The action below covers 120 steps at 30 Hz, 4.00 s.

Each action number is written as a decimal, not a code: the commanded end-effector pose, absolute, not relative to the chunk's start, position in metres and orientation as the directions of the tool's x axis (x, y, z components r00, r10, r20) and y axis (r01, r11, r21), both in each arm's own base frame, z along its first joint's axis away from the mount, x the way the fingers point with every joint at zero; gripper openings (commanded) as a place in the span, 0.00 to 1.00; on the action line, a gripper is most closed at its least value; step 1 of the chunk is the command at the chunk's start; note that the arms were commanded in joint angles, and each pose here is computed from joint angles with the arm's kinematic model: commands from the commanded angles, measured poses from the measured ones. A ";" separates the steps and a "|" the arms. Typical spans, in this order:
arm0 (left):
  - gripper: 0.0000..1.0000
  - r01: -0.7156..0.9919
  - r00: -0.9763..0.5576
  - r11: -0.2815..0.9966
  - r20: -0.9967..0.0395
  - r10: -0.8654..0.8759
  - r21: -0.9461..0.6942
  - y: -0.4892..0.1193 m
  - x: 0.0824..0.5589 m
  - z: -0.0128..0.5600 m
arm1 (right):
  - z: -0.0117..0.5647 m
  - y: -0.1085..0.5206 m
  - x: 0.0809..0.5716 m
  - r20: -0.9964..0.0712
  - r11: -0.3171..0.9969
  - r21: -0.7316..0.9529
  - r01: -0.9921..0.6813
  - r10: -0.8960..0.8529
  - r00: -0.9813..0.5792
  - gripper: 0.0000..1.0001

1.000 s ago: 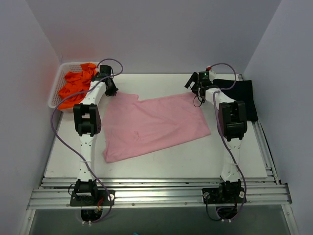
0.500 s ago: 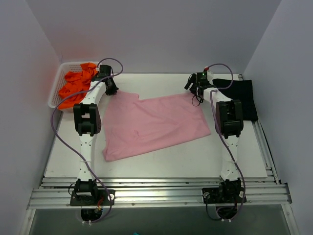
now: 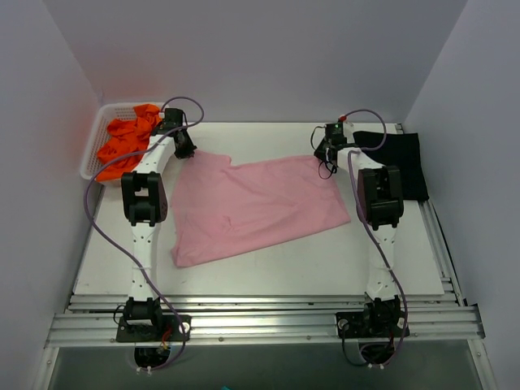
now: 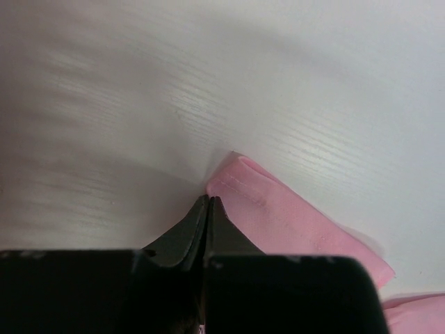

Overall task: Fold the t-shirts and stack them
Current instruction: Fold the tshirt

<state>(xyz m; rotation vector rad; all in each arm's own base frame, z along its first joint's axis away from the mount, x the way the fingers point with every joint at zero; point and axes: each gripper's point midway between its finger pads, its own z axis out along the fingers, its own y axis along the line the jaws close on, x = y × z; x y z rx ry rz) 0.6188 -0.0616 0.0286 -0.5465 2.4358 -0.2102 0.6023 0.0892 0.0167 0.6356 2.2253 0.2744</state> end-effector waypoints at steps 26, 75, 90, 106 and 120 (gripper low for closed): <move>0.02 -0.127 -0.643 0.949 -0.705 -0.300 -0.288 -0.079 0.611 0.144 | 0.099 0.083 0.604 -0.708 0.871 0.381 0.310 0.490 -0.509 0.00; 0.88 -0.163 -0.670 0.884 -0.608 -0.426 -0.439 -0.148 0.402 0.100 | 0.128 0.038 0.443 -0.765 0.802 0.224 0.554 0.497 -0.411 1.00; 0.80 -0.050 -0.763 0.846 -0.526 -0.375 -0.531 -0.175 0.428 0.063 | 0.111 0.033 0.446 -0.766 0.805 0.185 0.564 0.477 -0.430 1.00; 0.50 0.036 -0.806 0.866 -0.527 -0.269 -0.498 -0.187 0.420 0.052 | 0.084 0.035 0.443 -0.741 0.809 0.159 0.565 0.476 -0.474 1.00; 0.02 0.025 -0.823 0.895 -0.518 -0.234 -0.446 -0.189 0.422 0.035 | 0.081 0.035 0.446 -0.740 0.811 0.173 0.558 0.481 -0.470 1.00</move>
